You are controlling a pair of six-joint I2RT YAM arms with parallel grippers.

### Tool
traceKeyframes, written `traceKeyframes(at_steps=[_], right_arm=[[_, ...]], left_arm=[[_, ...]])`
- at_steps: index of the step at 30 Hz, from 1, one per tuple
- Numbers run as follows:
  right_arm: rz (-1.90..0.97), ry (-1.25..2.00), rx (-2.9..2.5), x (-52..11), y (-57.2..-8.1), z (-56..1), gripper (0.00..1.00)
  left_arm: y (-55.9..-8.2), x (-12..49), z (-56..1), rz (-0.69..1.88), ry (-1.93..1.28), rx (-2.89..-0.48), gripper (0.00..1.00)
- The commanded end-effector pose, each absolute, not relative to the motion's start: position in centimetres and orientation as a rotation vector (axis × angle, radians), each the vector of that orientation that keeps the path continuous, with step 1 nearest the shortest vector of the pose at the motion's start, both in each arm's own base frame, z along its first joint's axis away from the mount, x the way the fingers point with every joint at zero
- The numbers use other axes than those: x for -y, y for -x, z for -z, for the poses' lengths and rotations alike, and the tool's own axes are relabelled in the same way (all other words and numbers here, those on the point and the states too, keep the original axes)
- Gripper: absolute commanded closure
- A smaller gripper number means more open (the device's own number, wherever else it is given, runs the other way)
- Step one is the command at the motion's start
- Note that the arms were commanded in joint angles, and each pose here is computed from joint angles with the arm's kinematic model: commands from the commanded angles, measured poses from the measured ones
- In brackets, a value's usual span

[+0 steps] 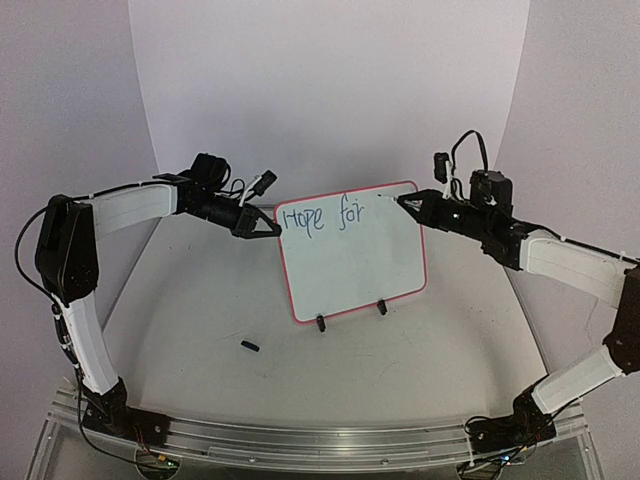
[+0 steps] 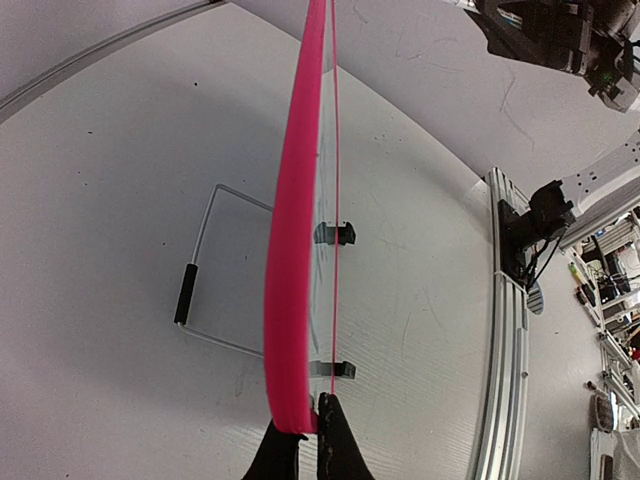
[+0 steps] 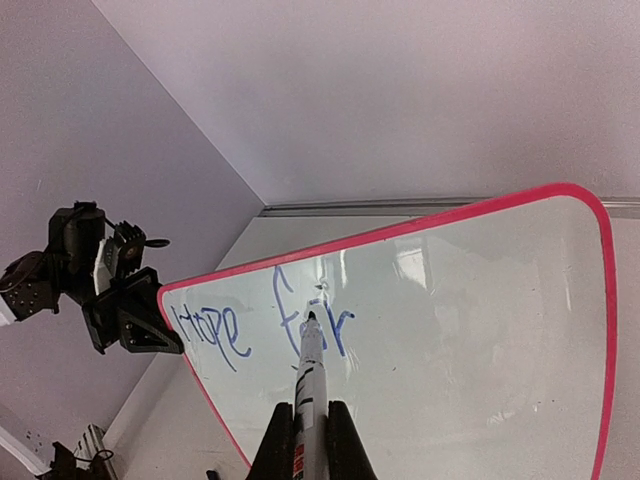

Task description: Write a sentence on the whiteboard

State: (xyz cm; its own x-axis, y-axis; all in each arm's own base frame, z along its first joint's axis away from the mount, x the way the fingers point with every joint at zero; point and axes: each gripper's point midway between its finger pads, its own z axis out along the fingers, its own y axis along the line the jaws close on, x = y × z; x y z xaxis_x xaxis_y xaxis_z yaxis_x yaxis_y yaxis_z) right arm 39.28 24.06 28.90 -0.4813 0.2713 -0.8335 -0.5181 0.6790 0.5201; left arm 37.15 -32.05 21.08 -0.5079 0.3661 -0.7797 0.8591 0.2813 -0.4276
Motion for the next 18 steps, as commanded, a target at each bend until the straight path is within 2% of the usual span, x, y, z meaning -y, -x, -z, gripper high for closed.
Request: traceKeyframes(at_steps=[1, 10, 18], right_arm=[[-1.013, 0.272, -1.834, -23.8, -38.4, -29.5, 1.00], [-0.989, 0.239, -1.834, -21.4, -39.8, -29.3, 1.00], [-0.983, 0.218, -1.813, -21.6, -42.1, -29.6, 1.00]], left_arm=[[-35.0, 32.1, -17.8, 1.107, -1.181, -2.123, 1.00], [-34.9, 32.1, -18.2, 1.102, -1.186, -2.112, 1.00], [-34.8, 32.2, -17.8, 1.105, -1.189, -2.121, 1.00]])
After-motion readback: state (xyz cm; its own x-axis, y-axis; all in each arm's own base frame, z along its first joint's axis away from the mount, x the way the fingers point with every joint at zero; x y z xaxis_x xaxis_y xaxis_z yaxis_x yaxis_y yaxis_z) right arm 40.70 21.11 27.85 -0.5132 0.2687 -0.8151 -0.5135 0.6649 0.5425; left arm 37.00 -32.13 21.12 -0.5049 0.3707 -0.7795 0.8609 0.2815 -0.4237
